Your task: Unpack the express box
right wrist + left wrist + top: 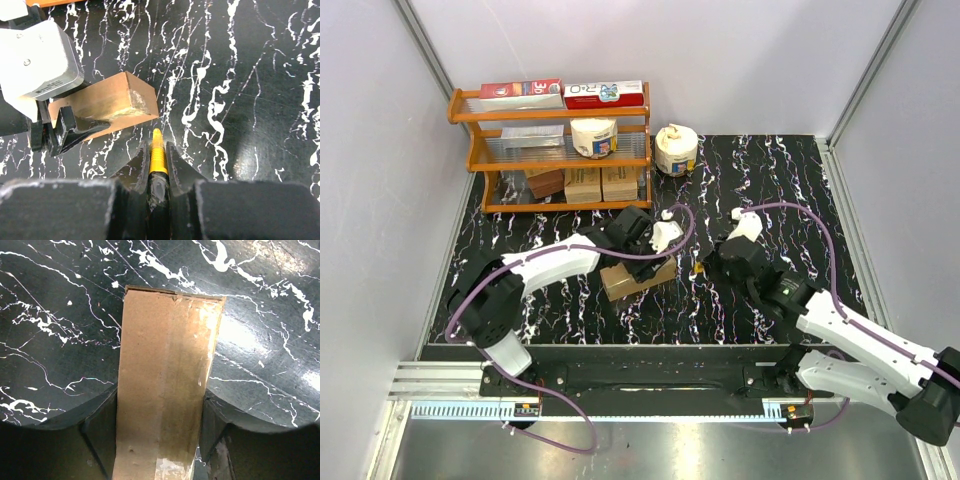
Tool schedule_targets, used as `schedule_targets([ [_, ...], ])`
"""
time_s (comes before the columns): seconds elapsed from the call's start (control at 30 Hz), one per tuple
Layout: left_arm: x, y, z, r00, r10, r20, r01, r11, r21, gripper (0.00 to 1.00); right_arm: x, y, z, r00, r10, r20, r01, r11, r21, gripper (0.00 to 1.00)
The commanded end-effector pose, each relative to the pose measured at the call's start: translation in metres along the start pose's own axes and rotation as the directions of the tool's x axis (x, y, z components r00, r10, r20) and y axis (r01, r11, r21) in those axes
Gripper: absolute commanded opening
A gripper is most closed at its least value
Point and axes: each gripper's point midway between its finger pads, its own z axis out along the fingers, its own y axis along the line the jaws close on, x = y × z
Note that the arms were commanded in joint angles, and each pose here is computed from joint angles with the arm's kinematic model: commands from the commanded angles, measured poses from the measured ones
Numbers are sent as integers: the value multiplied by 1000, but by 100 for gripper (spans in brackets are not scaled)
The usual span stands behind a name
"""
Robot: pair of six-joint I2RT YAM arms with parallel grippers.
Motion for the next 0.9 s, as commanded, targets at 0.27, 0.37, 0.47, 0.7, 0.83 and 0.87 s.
schedule_targets([
  [0.27, 4, -1, -4, 987, 146, 61, -144, 989, -45, 43, -41, 43, 10, 990, 33, 140, -11, 988, -153, 0],
  [0.37, 3, 3, -8, 978, 196, 71, -192, 979, -68, 43, -42, 40, 14, 988, 36, 150, -16, 991, -133, 0],
  [0.47, 3, 4, -10, 972, 226, 68, -222, 973, -68, 43, -37, 37, 16, 990, 44, 138, -24, 990, -138, 0],
  [0.7, 13, 5, -7, 962, 270, 37, -267, 962, -60, 41, -40, 44, 20, 987, 30, 158, -3, 985, -173, 0],
  [0.83, 24, 2, -7, 962, 272, 16, -271, 961, -48, 40, -38, 43, 28, 987, 19, 161, 7, 987, -161, 0],
  [0.87, 26, 2, -7, 962, 271, 13, -271, 961, -50, 40, -37, 43, 30, 987, 14, 160, 11, 987, -157, 0],
])
